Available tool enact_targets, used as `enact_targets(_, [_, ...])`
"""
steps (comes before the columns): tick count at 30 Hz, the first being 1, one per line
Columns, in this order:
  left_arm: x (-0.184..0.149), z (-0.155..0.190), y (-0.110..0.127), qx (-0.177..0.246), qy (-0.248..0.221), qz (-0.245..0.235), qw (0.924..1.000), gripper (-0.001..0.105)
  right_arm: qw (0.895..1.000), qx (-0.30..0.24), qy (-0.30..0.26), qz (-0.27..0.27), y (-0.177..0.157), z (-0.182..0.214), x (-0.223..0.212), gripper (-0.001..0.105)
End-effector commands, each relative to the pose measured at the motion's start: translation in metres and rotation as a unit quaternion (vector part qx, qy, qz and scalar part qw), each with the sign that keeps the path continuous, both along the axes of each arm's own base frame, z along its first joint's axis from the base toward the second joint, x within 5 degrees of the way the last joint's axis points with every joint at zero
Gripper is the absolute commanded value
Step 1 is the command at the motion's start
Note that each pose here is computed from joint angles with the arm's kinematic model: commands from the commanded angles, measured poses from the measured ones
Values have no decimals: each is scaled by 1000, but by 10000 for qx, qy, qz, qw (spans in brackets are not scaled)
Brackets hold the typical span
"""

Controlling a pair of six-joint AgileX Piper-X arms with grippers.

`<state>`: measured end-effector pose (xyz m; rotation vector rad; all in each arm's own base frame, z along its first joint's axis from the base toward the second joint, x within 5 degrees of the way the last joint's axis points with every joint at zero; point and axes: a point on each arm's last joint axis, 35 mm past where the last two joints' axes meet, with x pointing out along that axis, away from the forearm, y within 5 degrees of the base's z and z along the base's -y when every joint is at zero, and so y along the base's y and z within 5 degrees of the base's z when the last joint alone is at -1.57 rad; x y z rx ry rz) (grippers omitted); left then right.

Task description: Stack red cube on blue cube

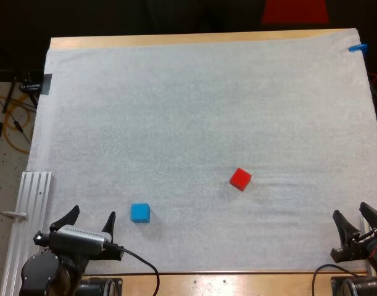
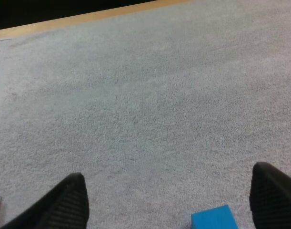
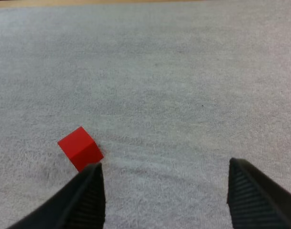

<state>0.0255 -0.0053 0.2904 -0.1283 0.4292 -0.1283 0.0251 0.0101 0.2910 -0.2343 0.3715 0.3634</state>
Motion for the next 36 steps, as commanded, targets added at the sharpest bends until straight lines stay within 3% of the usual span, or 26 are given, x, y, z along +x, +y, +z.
enact_targets(1, [2,1,0,-67,28,9,10000,67,10000,9,4,5,0,2,2,55])
enact_targets(6, [2,1,-1,-76,25,-68,9999,67,10000,9,4,5,0,2,2,55])
enact_targets(12, [1,2,-3,-53,-39,-538,9985,67,9999,20,-111,6,0,4,2,55])
enact_targets(18, [-10,23,-5,84,-387,-1091,9932,67,9985,-61,521,125,2,20,15,55])
enact_targets(22, [-6,40,-6,206,-105,-1414,9897,67,9954,-151,757,567,7,39,30,55])
enact_targets(27, [1,55,-13,49,324,-2220,9745,67,9876,-368,1099,1055,17,54,55,55])
enact_targets(32, [1,67,-17,349,727,-2940,9524,67,9724,-655,1453,1702,36,70,80,56])
enact_targets(36, [1,71,-19,356,748,-3125,9463,67,9613,-901,1601,2052,55,77,97,66])
